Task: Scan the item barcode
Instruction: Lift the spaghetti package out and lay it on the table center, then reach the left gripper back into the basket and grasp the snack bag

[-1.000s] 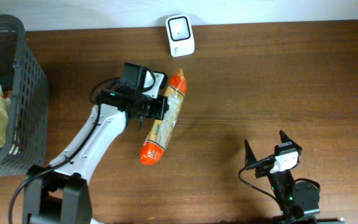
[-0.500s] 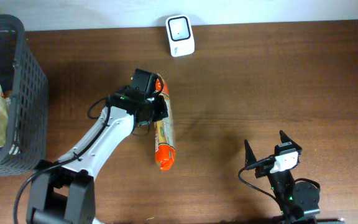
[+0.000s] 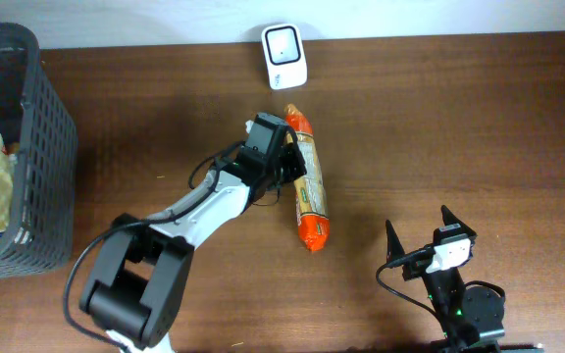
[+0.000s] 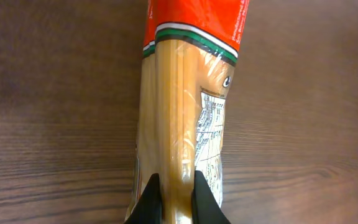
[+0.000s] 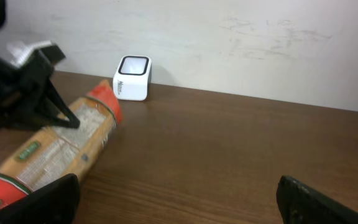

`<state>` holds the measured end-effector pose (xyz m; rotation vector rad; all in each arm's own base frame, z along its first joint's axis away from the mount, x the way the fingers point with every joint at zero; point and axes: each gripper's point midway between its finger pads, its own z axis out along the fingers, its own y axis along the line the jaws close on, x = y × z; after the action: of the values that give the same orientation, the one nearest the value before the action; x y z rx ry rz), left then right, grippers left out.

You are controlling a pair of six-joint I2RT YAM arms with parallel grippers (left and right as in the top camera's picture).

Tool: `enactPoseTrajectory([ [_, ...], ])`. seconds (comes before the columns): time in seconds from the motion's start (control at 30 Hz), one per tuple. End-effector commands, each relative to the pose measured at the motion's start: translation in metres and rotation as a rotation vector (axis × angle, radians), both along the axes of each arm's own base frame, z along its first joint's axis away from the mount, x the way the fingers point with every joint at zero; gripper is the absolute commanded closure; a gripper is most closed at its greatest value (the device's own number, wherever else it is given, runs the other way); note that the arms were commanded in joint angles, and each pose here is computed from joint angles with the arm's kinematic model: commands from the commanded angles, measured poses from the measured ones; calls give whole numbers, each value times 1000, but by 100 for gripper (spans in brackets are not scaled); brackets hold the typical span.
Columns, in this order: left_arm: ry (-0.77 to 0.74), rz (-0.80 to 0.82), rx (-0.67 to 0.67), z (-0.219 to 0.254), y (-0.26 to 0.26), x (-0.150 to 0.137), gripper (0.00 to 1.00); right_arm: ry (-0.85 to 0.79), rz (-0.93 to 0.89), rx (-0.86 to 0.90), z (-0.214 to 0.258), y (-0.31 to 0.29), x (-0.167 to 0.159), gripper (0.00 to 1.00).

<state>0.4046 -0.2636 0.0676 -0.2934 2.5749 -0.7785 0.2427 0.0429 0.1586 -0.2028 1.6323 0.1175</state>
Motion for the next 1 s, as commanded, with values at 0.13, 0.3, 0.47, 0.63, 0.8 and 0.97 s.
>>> enactPoseTrajectory([
  [0.13, -43, 10, -126, 16, -34, 9, 100, 6, 0, 1, -3, 0, 0, 1],
  [0.3, -179, -21, -214, 30, -92, 6, 100, 6, 0, 1, -3, 0, 0, 1],
  [0.47, -140, -24, -289, 10, -108, 7, 84, 6, 0, 1, -3, 0, 0, 1],
  [0.63, -169, -126, -297, 22, -106, 5, 1, 6, 0, 1, -3, 0, 0, 1],
  [0.8, -329, -96, 106, 98, 32, 21, 1, 6, 0, 1, -3, 0, 0, 1],
  [0.97, -718, -15, 549, 259, 208, 19, 1, 6, 0, 1, -3, 0, 0, 1],
])
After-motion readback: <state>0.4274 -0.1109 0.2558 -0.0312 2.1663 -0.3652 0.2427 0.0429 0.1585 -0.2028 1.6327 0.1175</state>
